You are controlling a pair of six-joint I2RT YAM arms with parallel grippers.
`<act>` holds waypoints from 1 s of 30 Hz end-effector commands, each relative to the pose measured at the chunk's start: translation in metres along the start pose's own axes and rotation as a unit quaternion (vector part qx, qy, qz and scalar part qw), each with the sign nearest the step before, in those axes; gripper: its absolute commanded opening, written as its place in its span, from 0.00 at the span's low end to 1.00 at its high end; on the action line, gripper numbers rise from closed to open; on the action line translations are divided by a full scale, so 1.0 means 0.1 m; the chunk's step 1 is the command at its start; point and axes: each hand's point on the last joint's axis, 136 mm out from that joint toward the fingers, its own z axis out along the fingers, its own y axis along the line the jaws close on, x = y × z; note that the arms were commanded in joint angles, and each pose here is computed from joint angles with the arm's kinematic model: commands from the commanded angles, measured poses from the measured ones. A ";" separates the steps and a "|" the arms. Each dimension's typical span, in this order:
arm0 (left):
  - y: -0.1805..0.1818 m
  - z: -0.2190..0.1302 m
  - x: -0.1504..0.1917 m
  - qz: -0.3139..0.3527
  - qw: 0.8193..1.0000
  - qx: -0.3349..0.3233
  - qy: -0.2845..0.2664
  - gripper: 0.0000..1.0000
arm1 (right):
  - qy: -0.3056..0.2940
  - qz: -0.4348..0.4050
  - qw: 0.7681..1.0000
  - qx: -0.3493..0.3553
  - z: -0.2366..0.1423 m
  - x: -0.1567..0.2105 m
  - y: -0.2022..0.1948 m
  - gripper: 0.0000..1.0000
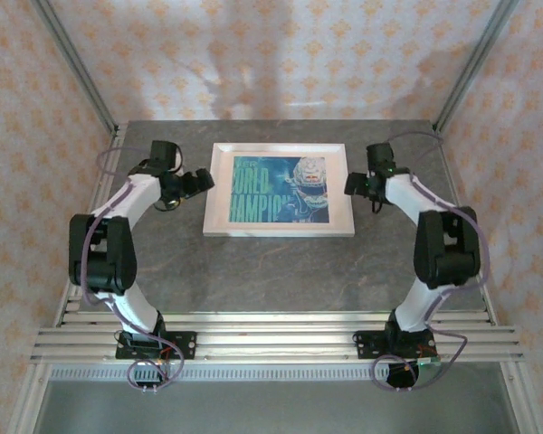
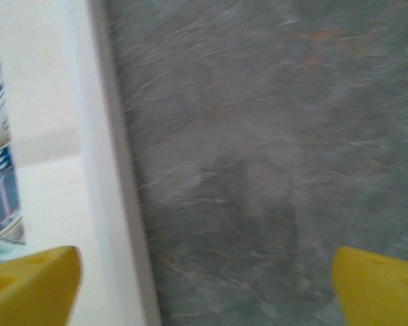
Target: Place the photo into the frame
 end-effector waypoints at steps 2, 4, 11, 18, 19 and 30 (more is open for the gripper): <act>0.47 -0.32 -0.31 0.063 0.986 -0.123 -0.093 1.00 | -0.083 0.070 0.991 0.085 0.03 -0.07 -0.63 0.99; 0.61 -0.30 -0.33 0.068 0.979 -0.148 -0.123 1.00 | -0.102 0.084 0.987 0.090 0.09 0.01 -0.74 0.99; 0.83 -0.07 -0.28 0.088 0.962 -0.163 -0.199 1.00 | -0.220 0.081 0.965 0.115 -0.07 -0.07 -0.93 0.99; 0.71 0.04 -0.27 0.150 0.945 -0.139 -0.257 1.00 | -0.319 0.065 0.941 0.090 -0.31 0.10 -0.83 0.99; 0.64 0.05 -0.24 0.167 0.942 -0.135 -0.257 1.00 | -0.315 0.061 0.944 0.080 -0.28 0.12 -0.81 0.99; 0.70 -0.32 0.08 0.160 0.882 -0.153 -0.416 1.00 | -0.327 0.061 0.939 0.087 -0.24 0.17 -0.82 0.99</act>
